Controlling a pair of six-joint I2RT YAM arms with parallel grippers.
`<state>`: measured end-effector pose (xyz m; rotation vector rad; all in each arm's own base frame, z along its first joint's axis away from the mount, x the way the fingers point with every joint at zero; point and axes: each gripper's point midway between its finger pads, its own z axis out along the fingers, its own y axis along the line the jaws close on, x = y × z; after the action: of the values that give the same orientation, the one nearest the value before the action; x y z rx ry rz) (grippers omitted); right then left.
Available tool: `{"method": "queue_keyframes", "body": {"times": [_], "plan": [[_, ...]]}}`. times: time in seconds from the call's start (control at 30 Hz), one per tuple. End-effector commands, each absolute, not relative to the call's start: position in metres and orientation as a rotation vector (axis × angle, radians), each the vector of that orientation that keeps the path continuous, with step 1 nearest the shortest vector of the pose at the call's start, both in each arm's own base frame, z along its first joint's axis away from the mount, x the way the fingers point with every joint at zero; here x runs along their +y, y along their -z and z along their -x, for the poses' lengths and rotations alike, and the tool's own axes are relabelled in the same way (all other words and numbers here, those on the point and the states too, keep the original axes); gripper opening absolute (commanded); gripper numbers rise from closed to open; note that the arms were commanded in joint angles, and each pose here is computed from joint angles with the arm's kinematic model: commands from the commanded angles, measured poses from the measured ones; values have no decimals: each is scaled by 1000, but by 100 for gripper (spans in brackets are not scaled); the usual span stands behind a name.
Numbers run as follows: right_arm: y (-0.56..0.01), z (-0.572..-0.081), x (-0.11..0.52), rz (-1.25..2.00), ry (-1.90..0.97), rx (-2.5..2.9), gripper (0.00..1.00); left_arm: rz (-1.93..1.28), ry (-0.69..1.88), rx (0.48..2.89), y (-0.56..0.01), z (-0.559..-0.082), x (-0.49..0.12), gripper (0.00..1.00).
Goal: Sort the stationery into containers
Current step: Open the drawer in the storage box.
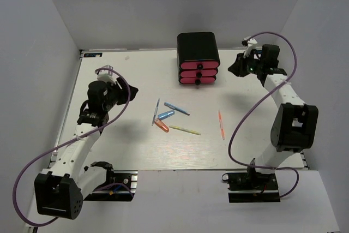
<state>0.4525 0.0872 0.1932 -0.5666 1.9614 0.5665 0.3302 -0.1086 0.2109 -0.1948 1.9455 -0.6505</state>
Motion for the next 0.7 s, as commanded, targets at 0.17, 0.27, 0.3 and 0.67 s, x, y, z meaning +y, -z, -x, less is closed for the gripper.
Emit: {"method": "queue_keyframes", "body": {"times": [0.17,0.27,0.3,0.67], "plan": [[-183,-415,171,479,-954,2017,53,208,738,1962,-200,-335,-121,61],[-191,-423,190,429,-1011,2001,53,206,745,1977,-197,-338,-123,67],[-187,-421,203,395,-1059,2027,58,210,743,1990,-195,-339,-123,69],[-195,-470,224,-2,-1002,2035,77,226,747,2010,-190,-339,-124,74]]}}
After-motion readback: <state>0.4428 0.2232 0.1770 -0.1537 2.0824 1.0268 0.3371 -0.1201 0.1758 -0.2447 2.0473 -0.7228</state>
